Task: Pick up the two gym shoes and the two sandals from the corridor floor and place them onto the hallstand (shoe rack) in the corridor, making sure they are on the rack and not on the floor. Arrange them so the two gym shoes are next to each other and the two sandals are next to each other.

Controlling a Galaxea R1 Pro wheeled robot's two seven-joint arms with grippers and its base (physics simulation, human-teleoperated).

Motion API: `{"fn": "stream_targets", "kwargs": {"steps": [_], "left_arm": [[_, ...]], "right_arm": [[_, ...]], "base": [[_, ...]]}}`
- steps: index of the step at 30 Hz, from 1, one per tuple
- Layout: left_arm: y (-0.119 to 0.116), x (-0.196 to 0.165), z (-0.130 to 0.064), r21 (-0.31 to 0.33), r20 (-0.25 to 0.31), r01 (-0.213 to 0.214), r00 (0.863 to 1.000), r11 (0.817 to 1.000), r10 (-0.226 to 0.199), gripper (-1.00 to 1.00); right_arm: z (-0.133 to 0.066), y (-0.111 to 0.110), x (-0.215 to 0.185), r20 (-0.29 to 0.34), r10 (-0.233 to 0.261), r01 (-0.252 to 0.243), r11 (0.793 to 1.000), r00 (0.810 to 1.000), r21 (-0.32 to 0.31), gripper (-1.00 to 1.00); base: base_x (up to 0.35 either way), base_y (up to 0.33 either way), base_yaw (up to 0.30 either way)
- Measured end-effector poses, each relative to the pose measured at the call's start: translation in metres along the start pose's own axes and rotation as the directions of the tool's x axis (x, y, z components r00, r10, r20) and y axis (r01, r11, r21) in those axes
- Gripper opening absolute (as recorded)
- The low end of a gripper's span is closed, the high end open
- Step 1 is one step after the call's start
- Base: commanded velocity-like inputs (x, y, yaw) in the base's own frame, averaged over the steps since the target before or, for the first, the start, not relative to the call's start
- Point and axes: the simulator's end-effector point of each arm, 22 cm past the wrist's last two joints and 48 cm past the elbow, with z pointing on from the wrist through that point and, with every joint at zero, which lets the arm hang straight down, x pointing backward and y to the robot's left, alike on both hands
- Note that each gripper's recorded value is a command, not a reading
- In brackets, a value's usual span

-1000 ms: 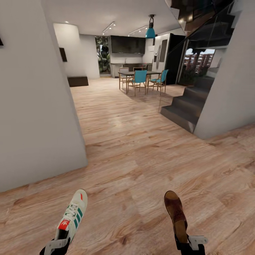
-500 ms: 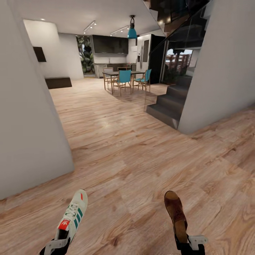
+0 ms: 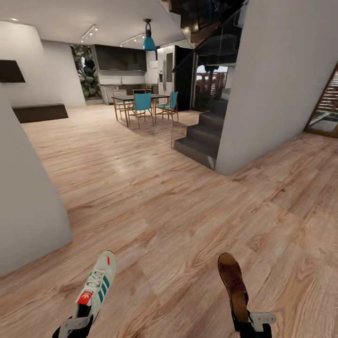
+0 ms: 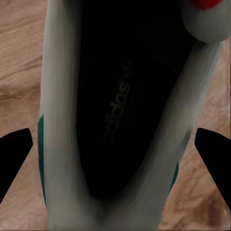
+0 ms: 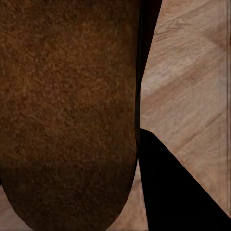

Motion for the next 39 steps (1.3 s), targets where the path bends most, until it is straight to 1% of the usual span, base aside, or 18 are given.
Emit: {"fn": "stream_targets", "kwargs": {"steps": [33, 39], "left_arm": [[0.0001, 0.0002, -0.0001, 0.000, 0.000, 0.000, 1.000, 1.000, 0.000, -1.00], [0.0001, 0.0001, -0.0001, 0.000, 0.000, 0.000, 1.000, 1.000, 0.000, -1.00]], "right_arm": [[0.0000, 0.0000, 0.0000, 0.000, 0.000, 0.000, 1.000, 1.000, 0.000, -1.00], [0.0000, -0.0001, 0.0000, 0.000, 0.000, 0.000, 1.000, 1.000, 0.000, -1.00]], "base": [[0.283, -0.194, -0.268], [0.321, -0.109, -0.268]]}}
